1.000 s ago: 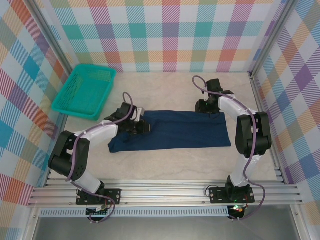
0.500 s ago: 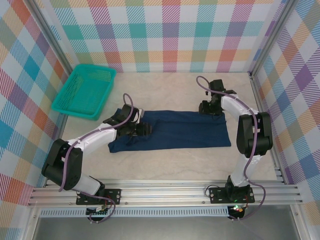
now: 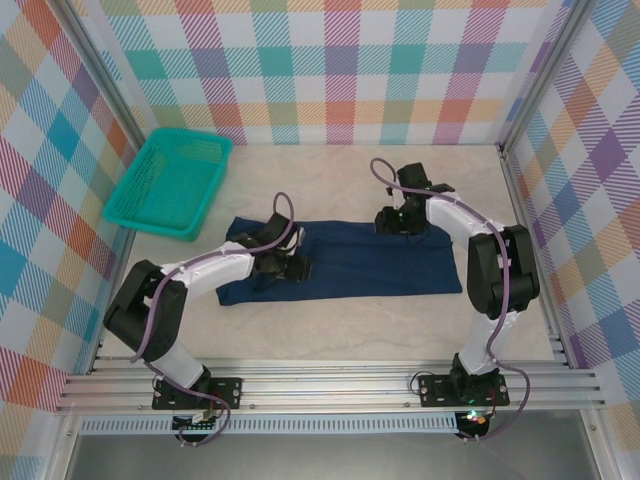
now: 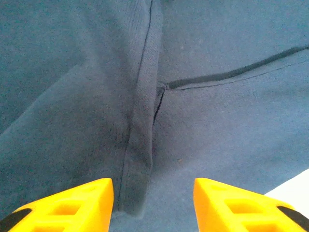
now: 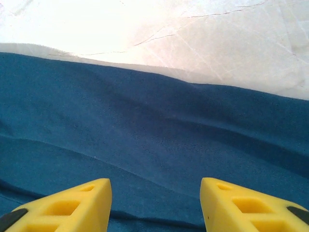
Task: Fold the inside-out t-shirt
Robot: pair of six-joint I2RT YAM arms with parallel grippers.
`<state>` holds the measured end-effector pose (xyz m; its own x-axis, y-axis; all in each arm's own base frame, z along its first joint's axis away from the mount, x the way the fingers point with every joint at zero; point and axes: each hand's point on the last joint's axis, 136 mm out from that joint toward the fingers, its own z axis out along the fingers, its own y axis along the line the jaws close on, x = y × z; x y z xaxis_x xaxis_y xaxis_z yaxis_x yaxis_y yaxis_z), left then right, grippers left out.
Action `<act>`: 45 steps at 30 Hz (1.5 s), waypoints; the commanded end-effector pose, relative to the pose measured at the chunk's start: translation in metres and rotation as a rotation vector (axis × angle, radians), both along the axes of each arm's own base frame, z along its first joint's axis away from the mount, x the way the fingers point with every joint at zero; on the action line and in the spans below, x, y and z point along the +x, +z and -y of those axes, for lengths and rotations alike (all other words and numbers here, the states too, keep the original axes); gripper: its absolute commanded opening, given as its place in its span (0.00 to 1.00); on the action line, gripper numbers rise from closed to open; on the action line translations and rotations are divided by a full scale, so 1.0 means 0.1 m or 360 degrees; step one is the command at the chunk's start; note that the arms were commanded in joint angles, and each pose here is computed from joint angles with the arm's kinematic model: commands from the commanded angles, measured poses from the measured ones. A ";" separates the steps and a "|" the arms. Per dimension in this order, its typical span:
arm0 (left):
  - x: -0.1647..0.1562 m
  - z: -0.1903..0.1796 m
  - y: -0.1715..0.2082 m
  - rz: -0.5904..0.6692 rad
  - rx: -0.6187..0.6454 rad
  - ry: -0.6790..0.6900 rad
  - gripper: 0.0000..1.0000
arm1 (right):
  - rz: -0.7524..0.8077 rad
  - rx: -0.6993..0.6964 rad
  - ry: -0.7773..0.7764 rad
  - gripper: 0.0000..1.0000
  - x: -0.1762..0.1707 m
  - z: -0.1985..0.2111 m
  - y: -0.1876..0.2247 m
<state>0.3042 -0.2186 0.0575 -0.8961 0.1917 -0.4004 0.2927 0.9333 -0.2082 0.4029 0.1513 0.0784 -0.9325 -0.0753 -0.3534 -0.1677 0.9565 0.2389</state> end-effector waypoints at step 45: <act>-0.08 -0.66 0.47 0.0027 -0.0430 0.0480 0.46 | -0.0057 0.0822 0.0424 0.52 -0.82 -1.44 0.50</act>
<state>0.2911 -0.1898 0.1156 -0.8926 -0.0530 -0.4478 0.1718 0.8782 -0.4464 0.3472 0.2281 0.1028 -0.9183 -0.1210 -0.3769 -0.3027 0.8282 0.4717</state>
